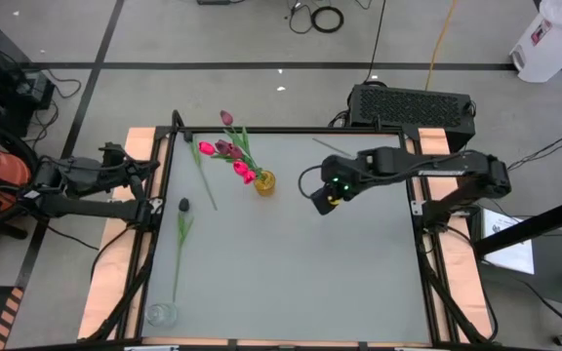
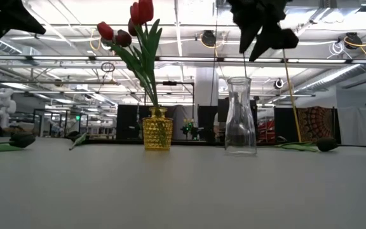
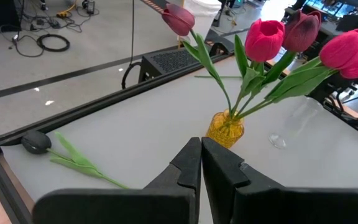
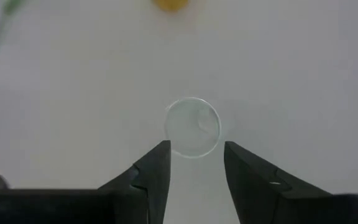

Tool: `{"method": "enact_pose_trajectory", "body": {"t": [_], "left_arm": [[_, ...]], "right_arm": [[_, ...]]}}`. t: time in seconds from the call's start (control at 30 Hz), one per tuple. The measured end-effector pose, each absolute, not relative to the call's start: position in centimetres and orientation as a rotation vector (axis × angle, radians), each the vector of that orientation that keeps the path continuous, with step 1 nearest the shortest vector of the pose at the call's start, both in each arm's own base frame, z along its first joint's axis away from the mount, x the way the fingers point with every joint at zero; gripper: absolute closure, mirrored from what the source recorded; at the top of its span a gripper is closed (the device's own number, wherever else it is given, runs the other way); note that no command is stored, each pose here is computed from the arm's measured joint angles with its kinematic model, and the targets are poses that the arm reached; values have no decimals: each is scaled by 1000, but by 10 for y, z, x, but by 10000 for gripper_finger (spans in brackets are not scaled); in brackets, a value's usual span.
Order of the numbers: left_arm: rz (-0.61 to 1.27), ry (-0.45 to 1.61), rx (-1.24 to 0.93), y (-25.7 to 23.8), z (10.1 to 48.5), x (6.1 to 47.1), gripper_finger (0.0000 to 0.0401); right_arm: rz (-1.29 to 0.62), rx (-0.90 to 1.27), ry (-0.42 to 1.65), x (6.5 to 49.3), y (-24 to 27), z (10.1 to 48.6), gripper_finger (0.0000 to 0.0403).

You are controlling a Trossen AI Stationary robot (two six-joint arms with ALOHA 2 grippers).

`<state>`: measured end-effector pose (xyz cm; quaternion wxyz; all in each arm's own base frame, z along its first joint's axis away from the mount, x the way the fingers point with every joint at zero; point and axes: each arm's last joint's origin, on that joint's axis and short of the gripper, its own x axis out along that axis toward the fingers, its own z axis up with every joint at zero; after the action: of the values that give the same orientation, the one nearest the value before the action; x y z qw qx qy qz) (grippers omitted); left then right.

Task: Sort flowers into vase by color
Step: Put the top right black flower into the transparent vase

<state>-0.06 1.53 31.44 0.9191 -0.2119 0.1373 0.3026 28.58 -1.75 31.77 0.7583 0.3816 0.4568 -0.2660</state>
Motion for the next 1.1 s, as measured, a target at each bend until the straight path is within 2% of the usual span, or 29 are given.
{"method": "enact_pose_trajectory", "body": {"t": [0.2,0.57,0.83,1.1], "left_arm": [[622,283,-435,15,314,-1,381],[622,283,-435,15,314,-1,381],[622,282,-436,15,314,-1,381],[622,282,-436,15,314,-1,381]], "right_arm": [[-570,838,872,261,-17,346,261],[-613,684,646,200,-19,390,261],[-651,609,661,163,-19,398,261],[-743,612,682,149,-19,396,261]]}}
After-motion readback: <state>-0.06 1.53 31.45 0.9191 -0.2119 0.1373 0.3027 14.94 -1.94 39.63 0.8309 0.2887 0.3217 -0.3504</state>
